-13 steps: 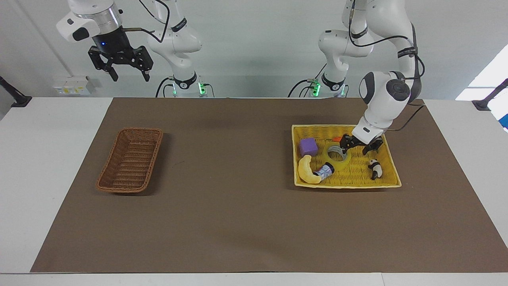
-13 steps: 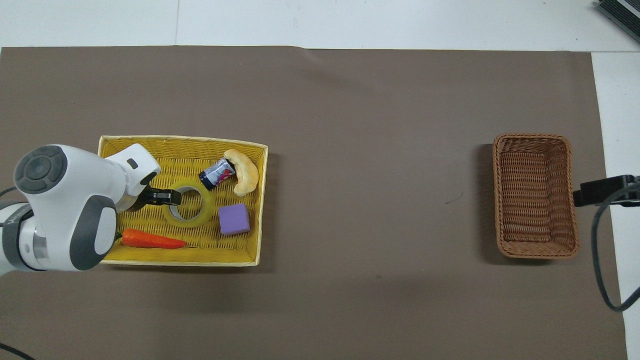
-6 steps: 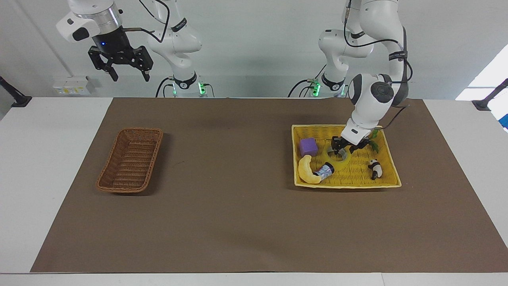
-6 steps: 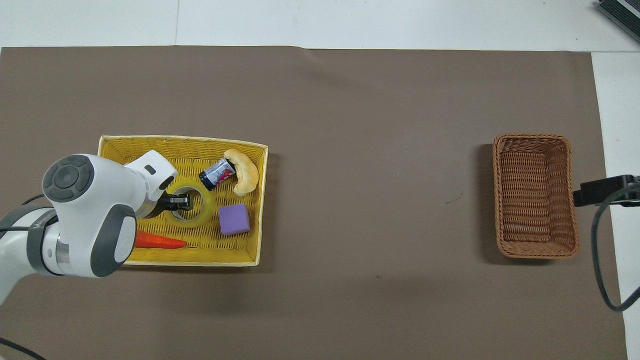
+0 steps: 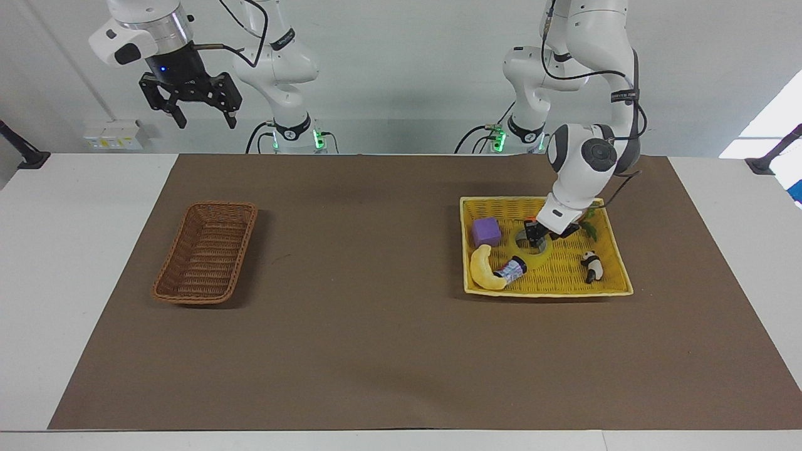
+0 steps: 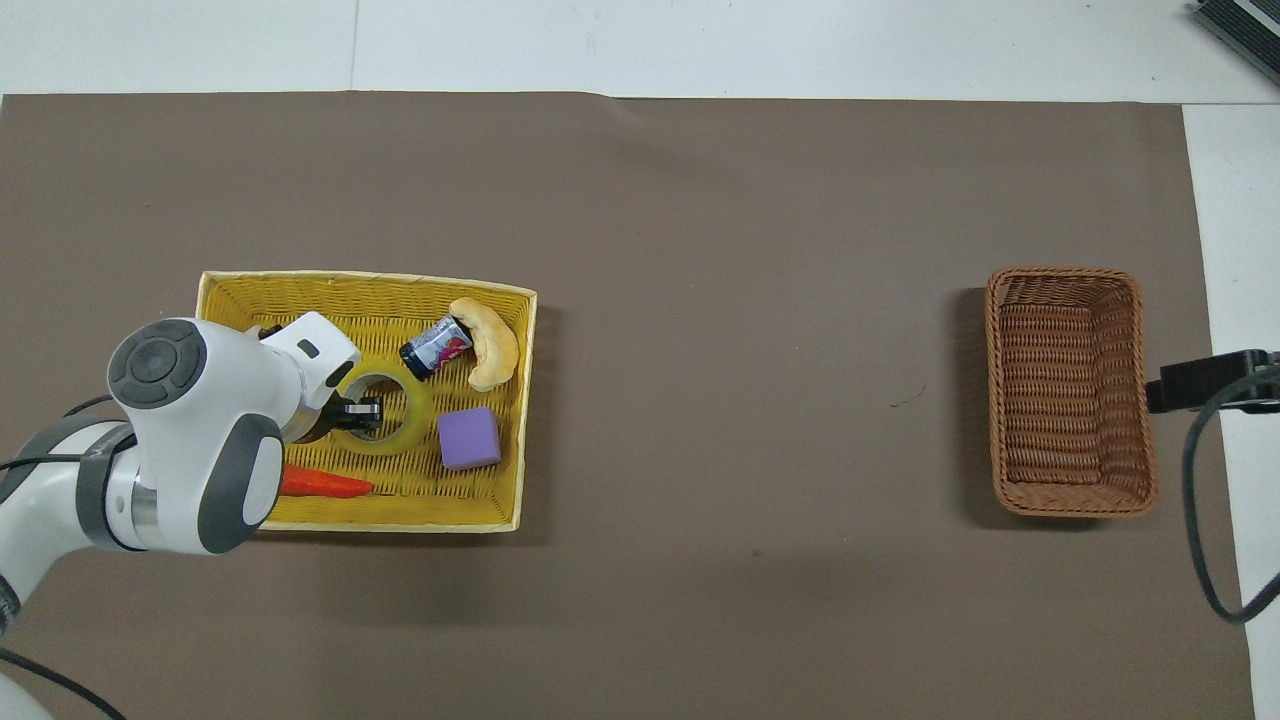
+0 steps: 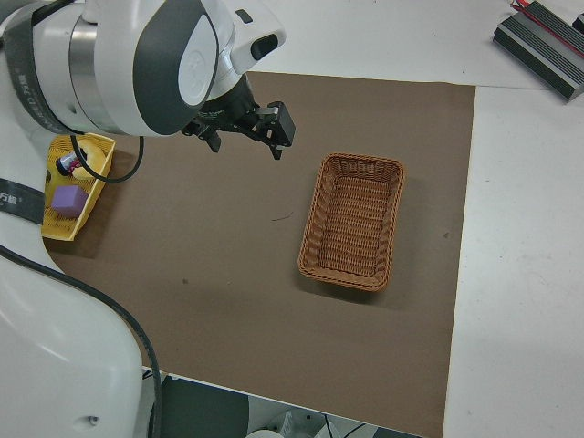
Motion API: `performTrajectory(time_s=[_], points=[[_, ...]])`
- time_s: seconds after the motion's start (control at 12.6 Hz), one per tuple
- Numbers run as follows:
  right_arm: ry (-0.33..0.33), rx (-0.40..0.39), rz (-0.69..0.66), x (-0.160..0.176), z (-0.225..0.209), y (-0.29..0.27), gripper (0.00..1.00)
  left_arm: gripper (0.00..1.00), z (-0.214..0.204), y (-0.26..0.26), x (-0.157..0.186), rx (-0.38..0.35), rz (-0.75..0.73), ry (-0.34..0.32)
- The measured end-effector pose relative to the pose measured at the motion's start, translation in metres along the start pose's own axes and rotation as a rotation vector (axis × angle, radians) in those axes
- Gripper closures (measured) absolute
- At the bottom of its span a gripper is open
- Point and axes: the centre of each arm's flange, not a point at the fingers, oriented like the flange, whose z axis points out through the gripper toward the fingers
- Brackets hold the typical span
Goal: Move tape to another basket
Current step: 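Close the left gripper on the tape roll's rim and lift it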
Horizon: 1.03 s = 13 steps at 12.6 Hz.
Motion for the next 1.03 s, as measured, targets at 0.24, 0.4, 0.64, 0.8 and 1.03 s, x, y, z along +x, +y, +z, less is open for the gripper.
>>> performTrajectory(time_s=[0.24, 0.4, 0.64, 0.8, 1.03], points=[[0.0, 0.0, 0.0, 0.0, 0.0, 0.0, 0.0, 0.78, -0.002, -0.006, 0.003, -0.001, -0.013, 0.004], [0.0, 0.0, 0.0, 0.0, 0.0, 0.0, 0.0, 0.78, -0.016, -0.018, 0.01, 0.0, -0.037, -0.022], [0.0, 0.0, 0.0, 0.0, 0.0, 0.0, 0.0, 0.78, -0.083, -0.021, 0.033, -0.009, -0.05, -0.049], [0.0, 0.0, 0.0, 0.0, 0.0, 0.0, 0.0, 0.78, -0.119, -0.012, 0.037, -0.063, -0.06, -0.047], [0.0, 0.0, 0.0, 0.0, 0.0, 0.0, 0.0, 0.78, -0.139, 0.01, 0.029, -0.168, -0.071, -0.065]])
